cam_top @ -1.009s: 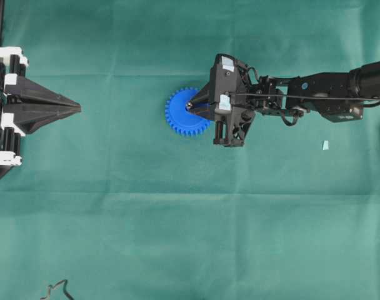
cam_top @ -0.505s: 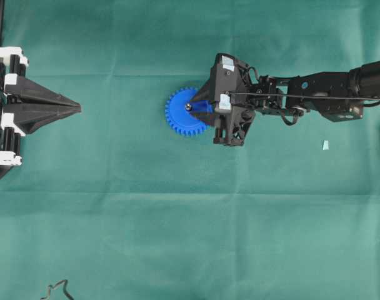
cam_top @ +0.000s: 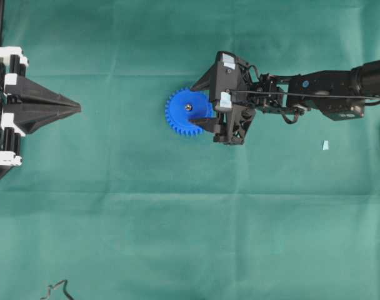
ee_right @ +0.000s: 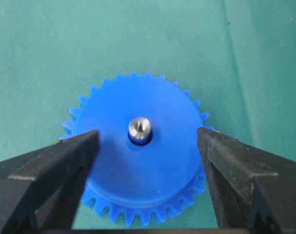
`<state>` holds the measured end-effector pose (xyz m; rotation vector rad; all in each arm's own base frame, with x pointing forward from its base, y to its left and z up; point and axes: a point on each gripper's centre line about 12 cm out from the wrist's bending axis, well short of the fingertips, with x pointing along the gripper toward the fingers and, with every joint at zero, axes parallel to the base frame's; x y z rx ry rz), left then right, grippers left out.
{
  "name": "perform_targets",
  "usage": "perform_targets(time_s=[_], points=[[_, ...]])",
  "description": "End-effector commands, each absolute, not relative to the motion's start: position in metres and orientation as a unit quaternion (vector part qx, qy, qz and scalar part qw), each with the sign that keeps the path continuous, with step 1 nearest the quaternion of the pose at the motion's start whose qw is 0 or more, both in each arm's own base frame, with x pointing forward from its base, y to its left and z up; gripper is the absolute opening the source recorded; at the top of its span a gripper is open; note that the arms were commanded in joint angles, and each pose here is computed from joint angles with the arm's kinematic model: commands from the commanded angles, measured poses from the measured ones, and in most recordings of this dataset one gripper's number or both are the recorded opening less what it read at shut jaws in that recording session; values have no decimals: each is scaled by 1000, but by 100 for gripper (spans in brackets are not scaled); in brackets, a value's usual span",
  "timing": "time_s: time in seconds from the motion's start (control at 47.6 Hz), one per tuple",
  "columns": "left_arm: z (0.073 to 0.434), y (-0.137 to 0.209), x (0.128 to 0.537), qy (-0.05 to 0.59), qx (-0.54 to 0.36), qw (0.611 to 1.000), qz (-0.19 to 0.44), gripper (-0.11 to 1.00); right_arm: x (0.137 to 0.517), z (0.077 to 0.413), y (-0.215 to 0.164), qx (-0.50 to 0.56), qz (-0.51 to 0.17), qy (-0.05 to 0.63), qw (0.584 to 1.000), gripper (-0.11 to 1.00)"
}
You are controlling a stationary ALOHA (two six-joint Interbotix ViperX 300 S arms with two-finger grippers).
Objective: Insert the shaft into the center hole of the gear.
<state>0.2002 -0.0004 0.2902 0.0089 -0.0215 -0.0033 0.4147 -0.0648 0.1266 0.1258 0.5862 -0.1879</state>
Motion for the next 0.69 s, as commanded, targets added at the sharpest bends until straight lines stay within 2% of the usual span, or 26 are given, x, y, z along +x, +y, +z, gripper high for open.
perform_targets(time_s=[0.0,0.168,0.441,0.673], points=[[298,0,203,-20,5,1000,-1,0,419,166,-64,56,-89,241,965,88],[298,0,203,-20,5,1000,-1,0,415,193,-63,48,-86,211,972,88],[298,0,203,-20,5,1000,-1,0,411,199,-63,51,-86,210,973,88],[299,0,202,-21,5,1000,-1,0,387,232,-59,50,-85,176,979,88]])
